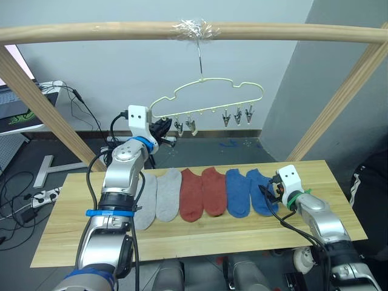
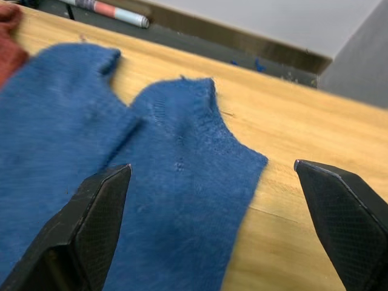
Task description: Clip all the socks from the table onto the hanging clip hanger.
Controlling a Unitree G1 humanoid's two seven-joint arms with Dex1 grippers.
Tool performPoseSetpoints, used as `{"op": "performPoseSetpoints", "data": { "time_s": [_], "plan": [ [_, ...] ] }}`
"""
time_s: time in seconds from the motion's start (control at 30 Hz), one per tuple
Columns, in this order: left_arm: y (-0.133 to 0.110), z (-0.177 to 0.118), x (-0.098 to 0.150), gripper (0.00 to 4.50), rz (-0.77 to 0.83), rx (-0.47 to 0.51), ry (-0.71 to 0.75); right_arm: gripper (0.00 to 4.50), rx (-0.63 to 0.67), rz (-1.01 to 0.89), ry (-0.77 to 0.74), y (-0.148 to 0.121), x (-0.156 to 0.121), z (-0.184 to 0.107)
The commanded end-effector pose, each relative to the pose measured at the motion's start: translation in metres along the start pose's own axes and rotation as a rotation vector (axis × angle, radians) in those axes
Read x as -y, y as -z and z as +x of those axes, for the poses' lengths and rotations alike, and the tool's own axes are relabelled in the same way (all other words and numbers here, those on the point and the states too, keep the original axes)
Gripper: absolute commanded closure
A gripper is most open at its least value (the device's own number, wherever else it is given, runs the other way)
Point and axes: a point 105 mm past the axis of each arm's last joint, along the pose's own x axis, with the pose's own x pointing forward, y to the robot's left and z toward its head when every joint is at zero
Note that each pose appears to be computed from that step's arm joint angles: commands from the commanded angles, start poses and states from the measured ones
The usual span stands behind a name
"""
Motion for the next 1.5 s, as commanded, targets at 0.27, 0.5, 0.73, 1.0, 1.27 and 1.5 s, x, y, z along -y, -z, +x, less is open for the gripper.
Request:
{"op": "performPoseSetpoints", "data": {
  "time_s": [0.27, 0.5, 0.73, 1.0, 1.27, 1.5],
  "plan": [
    [-0.007, -0.006, -0.004, 4.44, 0.02, 0.015, -0.011, 0.0, -0.149, 0.025, -0.1, 0.037, -0.003, 0.014],
    [-0.006, -0.008, -0.005, 4.44, 0.023, 0.012, -0.014, 1.25, -0.215, -0.033, -0.155, 0.062, -0.009, 0.008],
    [-0.005, -0.009, -0.006, 4.44, 0.006, 0.003, -0.002, 3.71, -0.179, 0.007, -0.145, 0.067, -0.003, -0.008],
    [-0.007, -0.012, -0.011, 4.44, -0.185, -0.043, 0.052, 4.44, 0.075, -0.142, -0.199, 0.0, -0.025, -0.035],
    [-0.013, -0.023, 0.002, 4.44, -0.564, -0.142, 0.19, 4.44, 0.284, -0.169, -0.379, -0.077, -0.138, -0.028],
    [-0.023, -0.022, 0.01, 4.44, -0.69, -0.13, 0.21, 4.44, 0.357, -0.139, -0.38, -0.111, -0.181, -0.003]
  ]
}}
